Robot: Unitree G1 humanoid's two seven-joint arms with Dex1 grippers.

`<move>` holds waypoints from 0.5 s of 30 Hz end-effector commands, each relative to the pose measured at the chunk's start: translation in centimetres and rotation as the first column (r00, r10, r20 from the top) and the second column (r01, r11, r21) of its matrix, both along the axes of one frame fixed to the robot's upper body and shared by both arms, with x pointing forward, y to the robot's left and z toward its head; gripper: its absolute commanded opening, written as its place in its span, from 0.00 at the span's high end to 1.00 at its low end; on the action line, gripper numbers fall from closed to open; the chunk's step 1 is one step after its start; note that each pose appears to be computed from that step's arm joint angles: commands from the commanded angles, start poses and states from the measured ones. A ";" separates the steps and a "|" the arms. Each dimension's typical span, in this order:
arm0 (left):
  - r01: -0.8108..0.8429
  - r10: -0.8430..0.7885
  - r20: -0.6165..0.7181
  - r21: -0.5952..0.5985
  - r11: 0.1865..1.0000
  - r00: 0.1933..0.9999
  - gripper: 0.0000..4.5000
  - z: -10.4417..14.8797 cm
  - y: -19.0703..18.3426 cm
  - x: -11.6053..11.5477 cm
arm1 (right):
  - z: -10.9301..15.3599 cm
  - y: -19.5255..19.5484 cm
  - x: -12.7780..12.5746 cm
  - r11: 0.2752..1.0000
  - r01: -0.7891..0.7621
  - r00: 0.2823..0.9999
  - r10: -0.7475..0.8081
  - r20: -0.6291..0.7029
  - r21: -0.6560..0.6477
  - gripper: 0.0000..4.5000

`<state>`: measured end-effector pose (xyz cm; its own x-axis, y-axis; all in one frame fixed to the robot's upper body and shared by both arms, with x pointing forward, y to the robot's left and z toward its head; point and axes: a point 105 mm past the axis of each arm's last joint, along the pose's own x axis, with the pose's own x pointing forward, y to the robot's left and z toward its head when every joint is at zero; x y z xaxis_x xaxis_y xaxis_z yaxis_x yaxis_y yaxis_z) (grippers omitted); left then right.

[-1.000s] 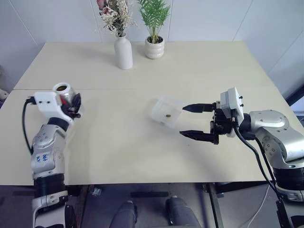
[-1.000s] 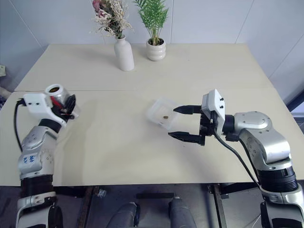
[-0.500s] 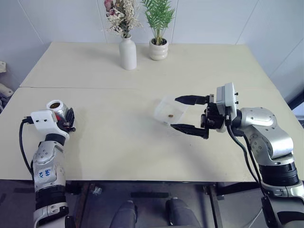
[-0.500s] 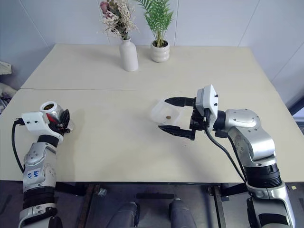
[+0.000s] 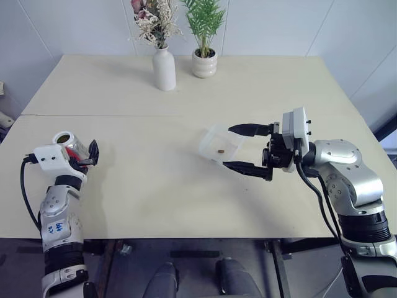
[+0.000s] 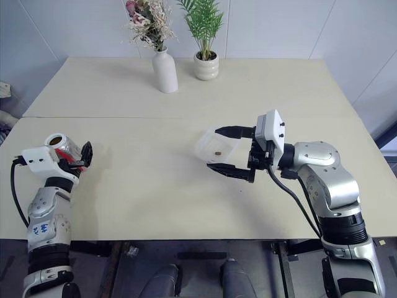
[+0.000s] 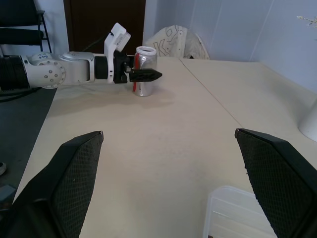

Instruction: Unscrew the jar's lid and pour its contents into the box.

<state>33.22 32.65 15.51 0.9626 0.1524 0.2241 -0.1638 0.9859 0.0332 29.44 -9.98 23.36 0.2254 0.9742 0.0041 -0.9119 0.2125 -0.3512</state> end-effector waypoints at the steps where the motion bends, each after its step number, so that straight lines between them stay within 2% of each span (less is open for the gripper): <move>1: 0.021 -0.032 0.109 0.105 0.994 0.994 0.00 4.1 0.0 -1.9 | 0.8 -0.4 -0.2 1.000 -0.003 0.999 0.003 0.038 0.003 0.00; 6: 0.063 -0.090 0.140 0.183 0.981 0.986 0.00 5.8 -0.8 -3.5 | 0.6 -0.7 0.0 1.000 0.007 1.000 -0.007 0.028 0.001 0.00; 12: 0.109 -0.183 0.234 0.299 0.948 0.955 0.00 10.0 -1.7 -5.3 | 0.3 -1.2 0.1 1.000 0.026 1.000 -0.026 0.017 0.000 0.00; 14: 0.197 -0.289 0.219 0.364 0.910 0.932 0.00 11.2 -3.7 -5.2 | 0.5 -1.7 0.1 0.999 0.040 0.999 -0.040 0.020 0.001 0.00; 15: 0.335 -0.433 0.152 0.432 0.837 0.888 0.00 11.6 -6.3 -5.1 | 0.9 -2.3 0.1 0.998 0.059 0.998 -0.058 0.022 -0.002 0.00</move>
